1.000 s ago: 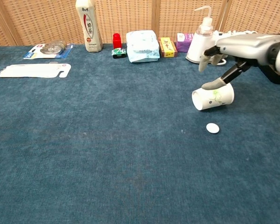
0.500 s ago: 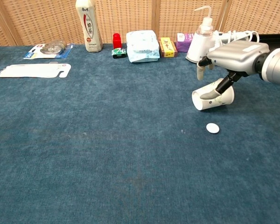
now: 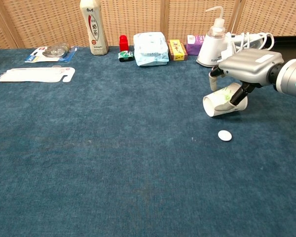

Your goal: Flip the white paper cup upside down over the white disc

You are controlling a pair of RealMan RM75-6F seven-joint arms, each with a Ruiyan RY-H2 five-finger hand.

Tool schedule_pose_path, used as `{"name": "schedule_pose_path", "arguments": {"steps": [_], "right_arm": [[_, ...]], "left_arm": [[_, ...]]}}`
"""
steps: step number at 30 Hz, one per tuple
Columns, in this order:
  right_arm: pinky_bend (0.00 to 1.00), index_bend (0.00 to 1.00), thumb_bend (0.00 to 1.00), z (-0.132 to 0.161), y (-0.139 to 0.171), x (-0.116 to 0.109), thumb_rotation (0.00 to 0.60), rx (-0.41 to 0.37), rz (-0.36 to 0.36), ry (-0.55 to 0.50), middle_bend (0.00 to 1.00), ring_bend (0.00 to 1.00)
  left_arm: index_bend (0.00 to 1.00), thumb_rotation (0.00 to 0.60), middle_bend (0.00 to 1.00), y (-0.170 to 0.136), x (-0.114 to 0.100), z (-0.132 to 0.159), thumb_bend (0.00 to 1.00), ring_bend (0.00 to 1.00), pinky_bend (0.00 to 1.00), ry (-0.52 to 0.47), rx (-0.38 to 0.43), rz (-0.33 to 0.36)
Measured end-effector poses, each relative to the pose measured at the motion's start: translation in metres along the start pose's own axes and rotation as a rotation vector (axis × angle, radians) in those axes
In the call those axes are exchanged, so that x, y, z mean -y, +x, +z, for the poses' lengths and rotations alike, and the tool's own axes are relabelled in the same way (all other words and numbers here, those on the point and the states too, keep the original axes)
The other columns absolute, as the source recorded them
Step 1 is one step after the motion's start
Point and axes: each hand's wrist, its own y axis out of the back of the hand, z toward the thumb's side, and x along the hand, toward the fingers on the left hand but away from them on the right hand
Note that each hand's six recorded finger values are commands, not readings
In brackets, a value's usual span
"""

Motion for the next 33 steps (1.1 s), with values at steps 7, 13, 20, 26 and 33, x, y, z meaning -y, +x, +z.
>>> {"name": "schedule_pose_path", "arguments": {"steps": [7,13,20,26,33], "right_arm": [[0.17,0.38,0.27,0.003,-0.003,0.002,0.376,-0.011,0.005,0.019,0.27,0.27],[0.17,0.43,0.27,0.01,-0.005,0.004,0.467,-0.025,0.005,0.028,0.29,0.28],[0.18,0.48,0.27,0.009,-0.006,-0.001,0.542,-0.008,-0.018,-0.008,0.31,0.3],[0.18,0.49,0.27,0.004,0.001,-0.009,0.543,0.021,-0.028,-0.17,0.31,0.3],[0.18,0.49,0.26,-0.004,0.017,-0.014,0.544,0.053,0.043,-0.485,0.31,0.31]], "left_arm": [[0.41,0.6,0.47,-0.002,0.002,-0.003,0.23,0.35,0.45,-0.002,-0.007,-0.007],[0.41,0.6,0.47,-0.002,0.003,-0.004,0.23,0.35,0.45,-0.004,-0.008,-0.01],[0.41,0.6,0.47,-0.004,0.002,-0.007,0.23,0.35,0.45,-0.01,-0.018,-0.007],[0.41,0.6,0.47,-0.003,0.004,-0.007,0.23,0.35,0.45,-0.014,-0.014,-0.014],[0.41,0.6,0.47,0.0,0.003,-0.003,0.23,0.35,0.45,-0.013,-0.002,-0.009]]}}
